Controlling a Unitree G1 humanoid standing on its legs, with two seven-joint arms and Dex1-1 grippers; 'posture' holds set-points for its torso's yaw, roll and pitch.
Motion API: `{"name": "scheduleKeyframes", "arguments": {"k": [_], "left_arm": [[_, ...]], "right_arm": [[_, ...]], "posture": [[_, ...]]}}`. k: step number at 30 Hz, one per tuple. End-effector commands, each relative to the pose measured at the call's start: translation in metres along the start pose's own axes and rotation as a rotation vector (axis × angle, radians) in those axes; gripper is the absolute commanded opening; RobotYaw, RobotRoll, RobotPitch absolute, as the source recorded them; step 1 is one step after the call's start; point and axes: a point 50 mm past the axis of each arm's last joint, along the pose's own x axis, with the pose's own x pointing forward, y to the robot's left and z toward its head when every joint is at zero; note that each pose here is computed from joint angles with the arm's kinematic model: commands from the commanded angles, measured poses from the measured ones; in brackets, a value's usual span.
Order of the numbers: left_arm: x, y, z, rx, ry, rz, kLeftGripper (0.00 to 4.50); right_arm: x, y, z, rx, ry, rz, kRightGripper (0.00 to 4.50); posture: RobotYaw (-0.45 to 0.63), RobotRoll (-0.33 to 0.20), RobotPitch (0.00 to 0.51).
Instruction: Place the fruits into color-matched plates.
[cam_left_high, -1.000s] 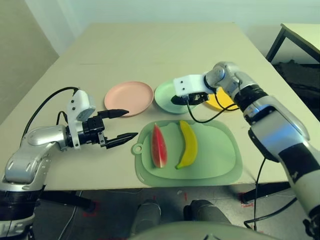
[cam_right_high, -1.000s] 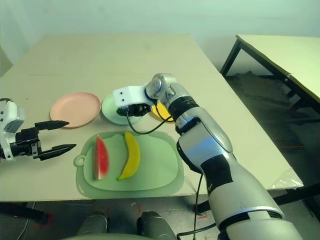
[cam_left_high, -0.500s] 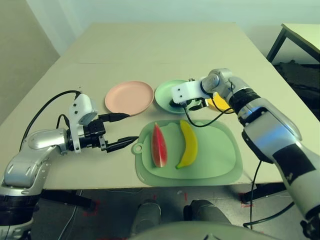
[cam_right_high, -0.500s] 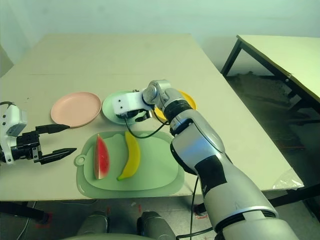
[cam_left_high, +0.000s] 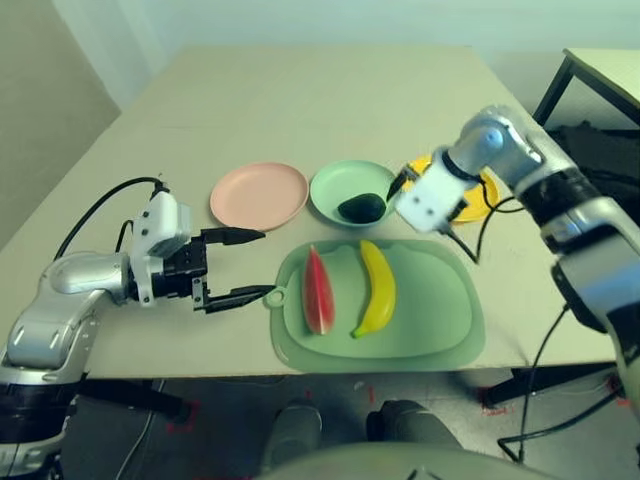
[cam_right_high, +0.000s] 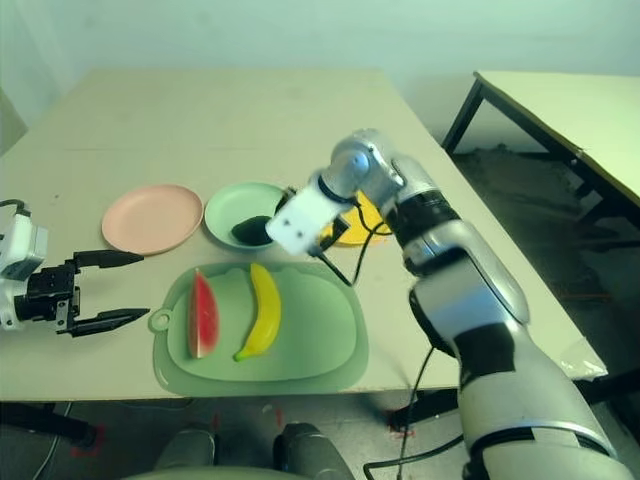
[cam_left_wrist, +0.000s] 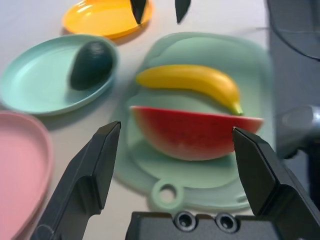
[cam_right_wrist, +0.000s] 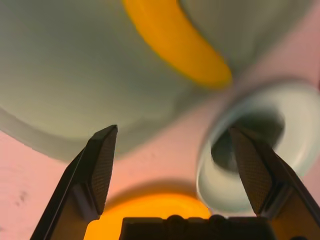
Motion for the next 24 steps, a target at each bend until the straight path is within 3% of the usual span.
{"name": "scheduleKeyframes", "arguments": {"k": [1, 9, 24], "left_arm": [[0.004, 0.000, 0.004, 0.016, 0.000, -0.069, 4.50], [0.016, -0.007, 0.005, 0.031, -0.008, -0.129, 4.50], [0.020, -0.016, -0.002, 0.025, -0.021, -0.105, 4.50]], "right_arm": [[0.004, -0.007, 0.023, -0.070, -0.048, 0.011, 4.48], [0.025, -0.015, 0.042, -0.077, -0.108, 0.012, 4.48], [0.072, -0.006, 0.020, -0.084, -0.034, 0.132, 4.48]], "posture": [[0.07, 0.000, 0.027], [0.10, 0.000, 0.027], [0.13, 0.000, 0.032]]}}
